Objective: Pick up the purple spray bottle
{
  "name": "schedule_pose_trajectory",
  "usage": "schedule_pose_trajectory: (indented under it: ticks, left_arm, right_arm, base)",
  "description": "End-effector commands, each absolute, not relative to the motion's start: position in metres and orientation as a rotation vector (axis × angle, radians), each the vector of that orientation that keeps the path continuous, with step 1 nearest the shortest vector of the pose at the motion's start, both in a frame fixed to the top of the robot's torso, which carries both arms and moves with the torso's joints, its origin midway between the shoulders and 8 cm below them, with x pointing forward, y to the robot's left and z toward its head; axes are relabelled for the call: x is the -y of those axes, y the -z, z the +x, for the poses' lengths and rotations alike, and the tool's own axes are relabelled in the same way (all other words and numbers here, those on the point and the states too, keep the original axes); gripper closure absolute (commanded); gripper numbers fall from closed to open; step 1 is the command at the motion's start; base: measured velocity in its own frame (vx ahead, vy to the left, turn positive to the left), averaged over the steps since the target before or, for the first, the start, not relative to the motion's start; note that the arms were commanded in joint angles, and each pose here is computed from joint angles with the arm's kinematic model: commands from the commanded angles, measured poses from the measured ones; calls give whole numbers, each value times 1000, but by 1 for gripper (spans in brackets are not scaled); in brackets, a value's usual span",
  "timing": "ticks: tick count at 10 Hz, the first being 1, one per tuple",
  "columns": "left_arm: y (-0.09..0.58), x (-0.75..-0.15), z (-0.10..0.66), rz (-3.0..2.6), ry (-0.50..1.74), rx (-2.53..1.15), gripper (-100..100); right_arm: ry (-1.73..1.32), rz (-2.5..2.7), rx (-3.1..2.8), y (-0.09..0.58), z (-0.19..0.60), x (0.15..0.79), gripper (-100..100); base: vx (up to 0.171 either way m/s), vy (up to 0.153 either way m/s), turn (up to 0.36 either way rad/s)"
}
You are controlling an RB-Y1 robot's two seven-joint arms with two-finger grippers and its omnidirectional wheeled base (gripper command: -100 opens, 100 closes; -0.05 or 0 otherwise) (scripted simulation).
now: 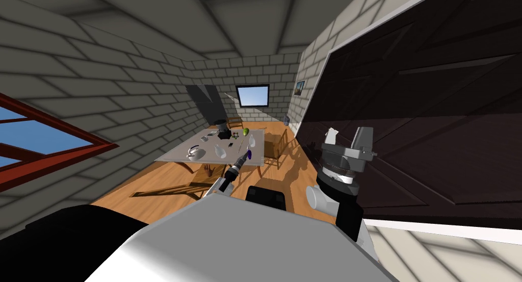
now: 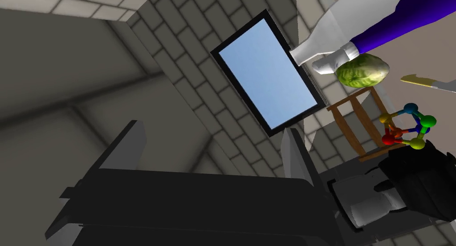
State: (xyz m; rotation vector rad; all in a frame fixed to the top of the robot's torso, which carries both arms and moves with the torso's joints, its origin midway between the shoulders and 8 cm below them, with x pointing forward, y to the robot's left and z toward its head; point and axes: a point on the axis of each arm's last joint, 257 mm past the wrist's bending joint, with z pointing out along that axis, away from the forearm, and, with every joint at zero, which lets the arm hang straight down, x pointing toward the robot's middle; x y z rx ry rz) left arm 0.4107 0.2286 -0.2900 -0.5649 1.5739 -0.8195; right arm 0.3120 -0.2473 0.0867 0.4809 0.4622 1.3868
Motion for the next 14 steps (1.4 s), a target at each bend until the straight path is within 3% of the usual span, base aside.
schedule_pose_trajectory:
  ticks: [1,14]
  left_arm:
    - [314,-233,411,-546,765,-1638,-100]
    - [430,-280,405,-403,466,-1940,-100]
  right_arm:
    - [-1387,481,-462,-87,312,247,0]
    - [-1387,481,-462,-87,312,247,0]
  base:
    - [1,-47,28]
    - [21,-43,19]
